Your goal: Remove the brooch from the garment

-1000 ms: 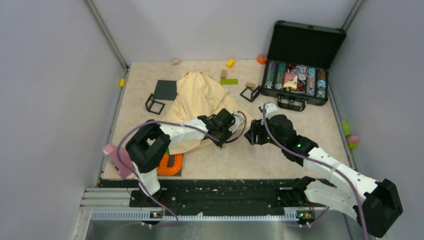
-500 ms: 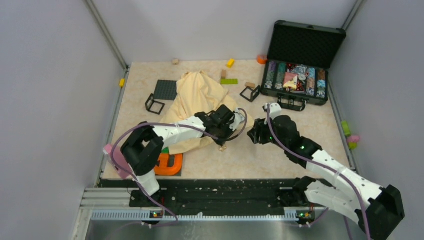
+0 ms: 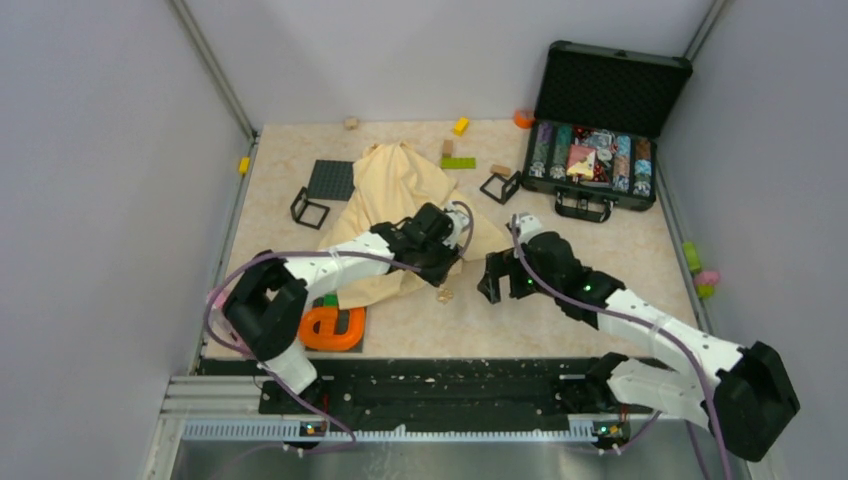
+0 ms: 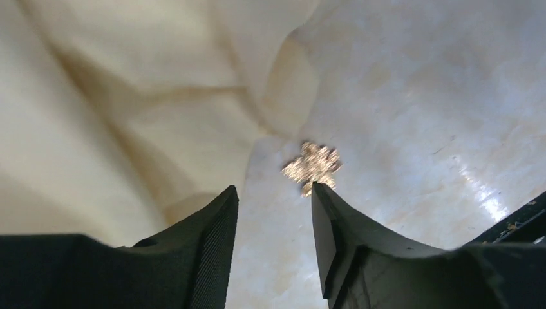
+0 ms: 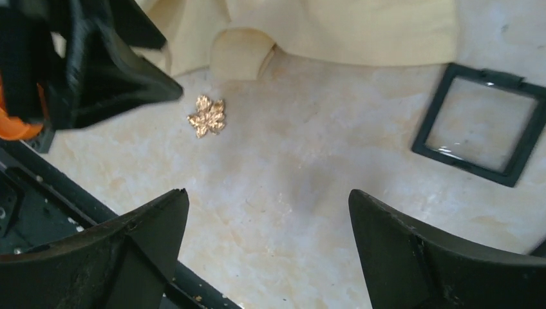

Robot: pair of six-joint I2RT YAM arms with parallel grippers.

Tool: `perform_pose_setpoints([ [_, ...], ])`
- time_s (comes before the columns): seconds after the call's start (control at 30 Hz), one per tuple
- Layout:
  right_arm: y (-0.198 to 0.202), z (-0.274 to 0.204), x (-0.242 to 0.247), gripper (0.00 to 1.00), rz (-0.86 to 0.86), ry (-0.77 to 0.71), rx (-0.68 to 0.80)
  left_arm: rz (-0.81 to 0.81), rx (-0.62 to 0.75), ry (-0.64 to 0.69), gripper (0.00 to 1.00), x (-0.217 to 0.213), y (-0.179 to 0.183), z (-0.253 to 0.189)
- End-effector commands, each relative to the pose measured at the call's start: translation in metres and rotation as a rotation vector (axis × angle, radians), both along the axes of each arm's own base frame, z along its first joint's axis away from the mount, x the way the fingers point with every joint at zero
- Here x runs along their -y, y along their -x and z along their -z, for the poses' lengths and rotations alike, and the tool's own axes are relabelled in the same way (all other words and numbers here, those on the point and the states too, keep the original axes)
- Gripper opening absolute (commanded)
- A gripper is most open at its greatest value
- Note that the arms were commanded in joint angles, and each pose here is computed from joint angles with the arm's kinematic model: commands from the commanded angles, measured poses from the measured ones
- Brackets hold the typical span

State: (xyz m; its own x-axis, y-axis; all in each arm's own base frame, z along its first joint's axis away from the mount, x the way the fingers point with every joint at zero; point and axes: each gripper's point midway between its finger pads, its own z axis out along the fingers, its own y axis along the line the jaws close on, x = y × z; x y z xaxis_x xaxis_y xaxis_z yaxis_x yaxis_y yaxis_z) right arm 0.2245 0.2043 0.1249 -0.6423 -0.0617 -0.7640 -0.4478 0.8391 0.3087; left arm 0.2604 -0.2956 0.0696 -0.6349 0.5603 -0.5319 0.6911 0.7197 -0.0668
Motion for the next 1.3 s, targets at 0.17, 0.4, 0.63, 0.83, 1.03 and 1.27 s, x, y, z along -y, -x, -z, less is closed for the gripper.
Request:
perform_pose_setpoints([
  [0.17, 0.002, 0.02, -0.058, 0.99, -0.048, 0.198, -0.033, -0.417, 0.149, 0.285, 0.62, -0.087, -0.032, -0.058],
  [0.4, -0.008, 0.052, -0.089, 0.99, 0.103, 0.311, -0.177, -0.645, 0.207, 0.398, 0.63, -0.141, -0.04, -0.072],
  [0.63, -0.01, 0.062, -0.111, 0.99, 0.277, 0.394, -0.189, -0.681, 0.256, 0.464, 0.63, -0.152, -0.039, -0.073],
  [0.83, -0.009, 0.082, -0.119, 0.9, 0.373, 0.408, -0.242, -0.647, 0.236, 0.5, 0.63, -0.144, -0.037, -0.07],
  [1.03, -0.004, 0.099, -0.107, 0.84, 0.467, 0.512, -0.3, -0.633, 0.246, 0.515, 0.63, -0.143, -0.036, -0.07],
  [1.27, 0.003, 0.111, -0.108, 0.59, 0.476, 0.408, -0.392, -0.619, 0.248, 0.528, 0.63, -0.141, -0.034, -0.071],
])
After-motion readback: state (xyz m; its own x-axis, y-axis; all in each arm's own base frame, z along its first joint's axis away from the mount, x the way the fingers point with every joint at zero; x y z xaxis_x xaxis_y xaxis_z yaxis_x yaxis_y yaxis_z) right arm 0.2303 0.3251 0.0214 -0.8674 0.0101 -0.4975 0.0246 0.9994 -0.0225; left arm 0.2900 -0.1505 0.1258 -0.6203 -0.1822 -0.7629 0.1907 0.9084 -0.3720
